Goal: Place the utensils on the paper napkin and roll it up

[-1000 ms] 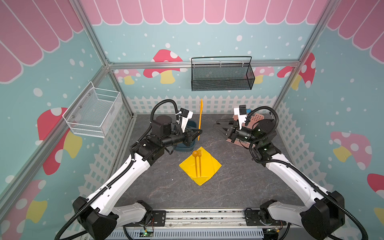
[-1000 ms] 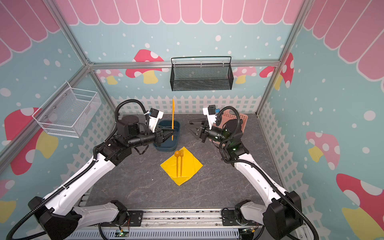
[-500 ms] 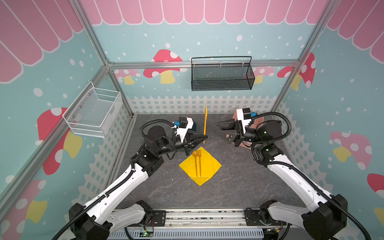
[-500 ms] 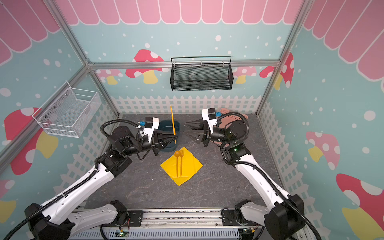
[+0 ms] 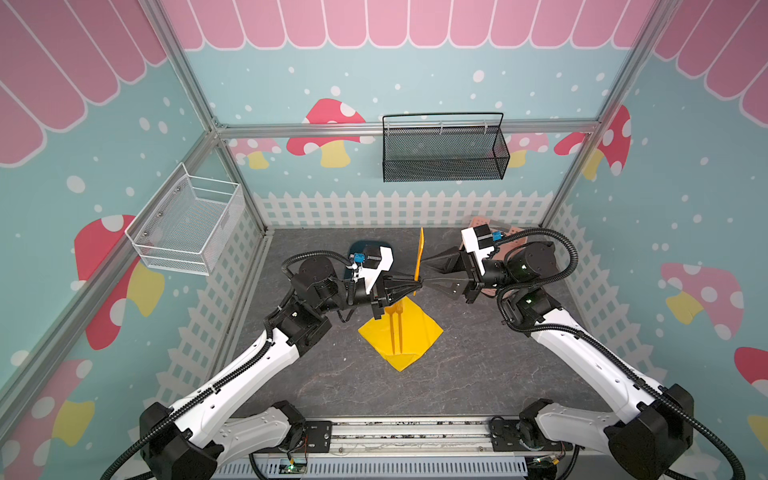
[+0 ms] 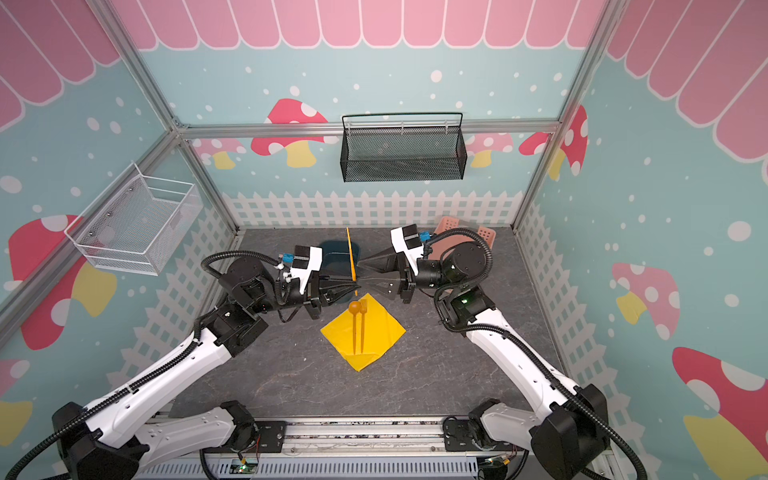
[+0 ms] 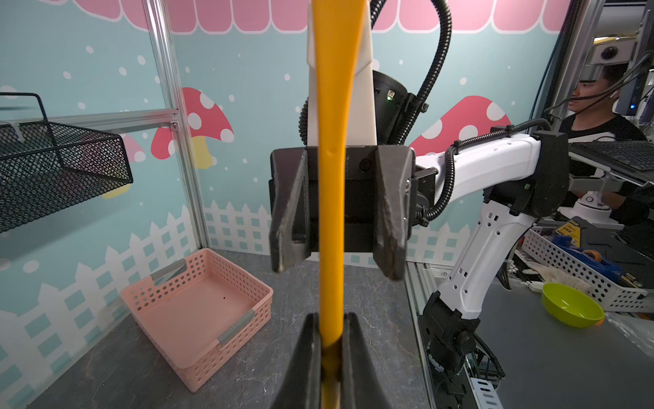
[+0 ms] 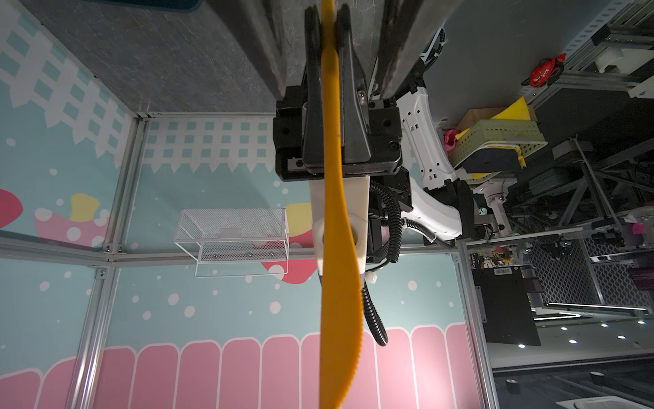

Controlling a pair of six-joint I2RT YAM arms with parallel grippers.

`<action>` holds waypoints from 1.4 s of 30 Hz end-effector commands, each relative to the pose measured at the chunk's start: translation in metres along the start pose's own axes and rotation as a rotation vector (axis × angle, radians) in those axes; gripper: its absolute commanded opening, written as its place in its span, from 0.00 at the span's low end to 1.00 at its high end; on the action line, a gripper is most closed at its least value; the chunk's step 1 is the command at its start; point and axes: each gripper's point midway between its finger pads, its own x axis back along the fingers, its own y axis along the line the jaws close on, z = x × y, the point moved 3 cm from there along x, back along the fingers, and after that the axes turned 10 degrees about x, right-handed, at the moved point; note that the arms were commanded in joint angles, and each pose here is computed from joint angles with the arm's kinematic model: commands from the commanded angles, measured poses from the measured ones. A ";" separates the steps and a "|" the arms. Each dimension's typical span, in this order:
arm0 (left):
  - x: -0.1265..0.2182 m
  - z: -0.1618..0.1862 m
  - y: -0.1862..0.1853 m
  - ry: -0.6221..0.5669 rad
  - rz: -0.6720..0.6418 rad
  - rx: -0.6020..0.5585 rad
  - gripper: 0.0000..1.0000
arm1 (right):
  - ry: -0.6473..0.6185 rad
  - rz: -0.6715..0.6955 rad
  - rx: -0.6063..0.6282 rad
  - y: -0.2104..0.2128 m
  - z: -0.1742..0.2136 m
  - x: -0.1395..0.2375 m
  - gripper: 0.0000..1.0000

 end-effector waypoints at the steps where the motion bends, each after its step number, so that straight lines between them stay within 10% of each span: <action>1: -0.001 0.001 -0.005 -0.005 0.033 -0.043 0.00 | -0.018 -0.033 0.046 0.005 -0.013 -0.006 0.41; 22: 0.003 -0.004 -0.013 -0.019 0.025 -0.056 0.00 | -0.024 -0.058 0.028 0.010 -0.015 -0.012 0.19; 42: 0.003 -0.004 -0.013 -0.012 0.007 -0.049 0.00 | -0.014 -0.071 0.031 0.014 -0.012 -0.011 0.19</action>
